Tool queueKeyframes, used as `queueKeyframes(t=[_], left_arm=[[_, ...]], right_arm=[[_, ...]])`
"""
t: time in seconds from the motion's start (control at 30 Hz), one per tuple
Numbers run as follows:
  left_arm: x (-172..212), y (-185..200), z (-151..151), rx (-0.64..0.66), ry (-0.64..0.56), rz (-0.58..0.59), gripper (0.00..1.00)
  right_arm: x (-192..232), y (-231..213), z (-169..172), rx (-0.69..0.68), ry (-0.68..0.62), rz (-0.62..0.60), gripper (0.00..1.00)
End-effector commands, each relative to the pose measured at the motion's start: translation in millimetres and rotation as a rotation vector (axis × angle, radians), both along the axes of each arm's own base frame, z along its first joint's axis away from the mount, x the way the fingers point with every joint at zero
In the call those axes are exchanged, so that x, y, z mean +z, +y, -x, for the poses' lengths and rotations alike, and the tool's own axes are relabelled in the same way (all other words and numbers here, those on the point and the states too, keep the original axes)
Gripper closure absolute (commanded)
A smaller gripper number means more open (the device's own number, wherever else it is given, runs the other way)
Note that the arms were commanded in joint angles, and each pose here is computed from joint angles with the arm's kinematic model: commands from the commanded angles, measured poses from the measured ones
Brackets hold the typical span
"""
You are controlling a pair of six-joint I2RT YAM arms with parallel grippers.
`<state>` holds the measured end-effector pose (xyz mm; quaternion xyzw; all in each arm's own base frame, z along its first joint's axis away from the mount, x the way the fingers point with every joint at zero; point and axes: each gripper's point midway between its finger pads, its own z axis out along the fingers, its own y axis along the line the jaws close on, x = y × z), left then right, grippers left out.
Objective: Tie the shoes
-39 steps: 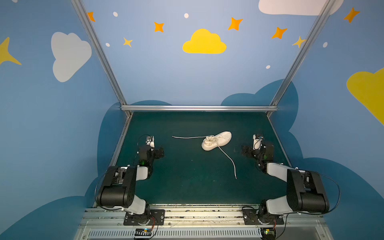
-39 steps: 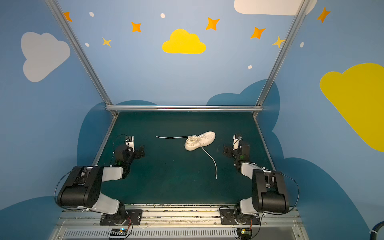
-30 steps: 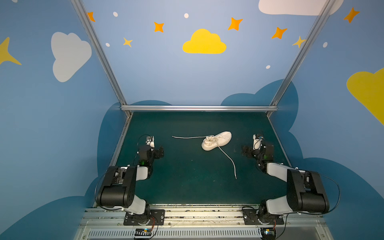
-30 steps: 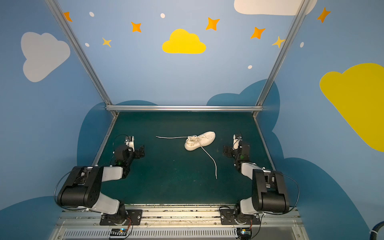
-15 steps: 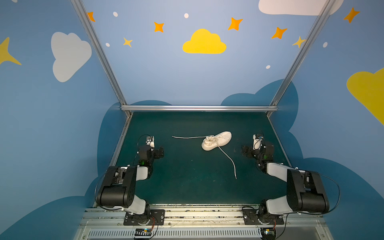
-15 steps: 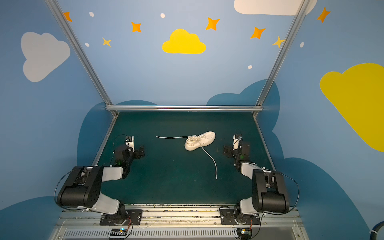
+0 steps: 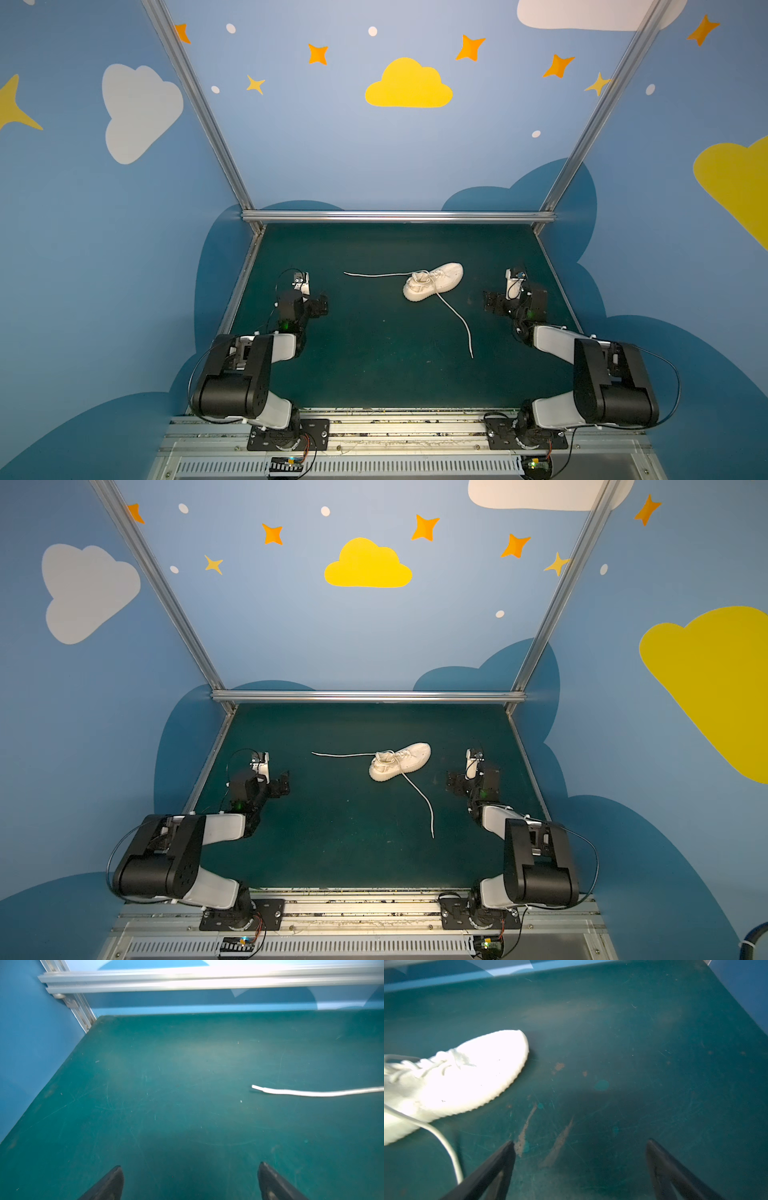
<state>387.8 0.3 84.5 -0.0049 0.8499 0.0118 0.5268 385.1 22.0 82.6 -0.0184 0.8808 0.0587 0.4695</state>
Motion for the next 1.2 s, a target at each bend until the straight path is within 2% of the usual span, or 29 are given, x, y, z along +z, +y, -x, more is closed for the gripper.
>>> queueKeyframes(t=[0.0,0.03,0.1,0.27,0.43,0.5,0.57,0.7,0.77,1.0,1.17], left_arm=[[46,-8,-12,-0.013,0.006,-0.001,0.00],[55,-12,-14,-0.020,0.045,0.024,0.00],[72,-20,-15,-0.032,0.097,0.051,0.00],[95,-71,-20,-0.128,0.212,0.104,0.01],[88,-149,-30,-0.260,0.340,0.147,0.03],[81,-184,-34,-0.318,0.375,0.168,0.08],[73,-217,-37,-0.365,0.413,0.141,0.12],[61,-265,-43,-0.420,0.468,0.103,0.19],[58,-285,-46,-0.437,0.480,0.117,0.26],[52,-320,-48,-0.461,0.545,0.123,0.40],[46,-329,-45,-0.465,0.575,0.150,0.48]], right_arm=[[53,-10,-5,-0.098,-0.016,0.002,0.03],[69,-13,-5,-0.145,0.000,-0.021,0.03],[84,-10,-1,-0.150,0.036,-0.035,0.03],[87,16,6,-0.128,0.160,-0.151,0.03],[72,41,6,-0.104,0.307,-0.264,0.03],[66,50,5,-0.085,0.350,-0.293,0.03],[60,56,5,-0.076,0.393,-0.312,0.03],[47,63,6,-0.071,0.473,-0.328,0.03],[40,66,6,-0.067,0.516,-0.334,0.03],[18,69,8,-0.105,0.699,-0.322,0.03],[13,74,3,-0.093,0.735,-0.328,0.03]])
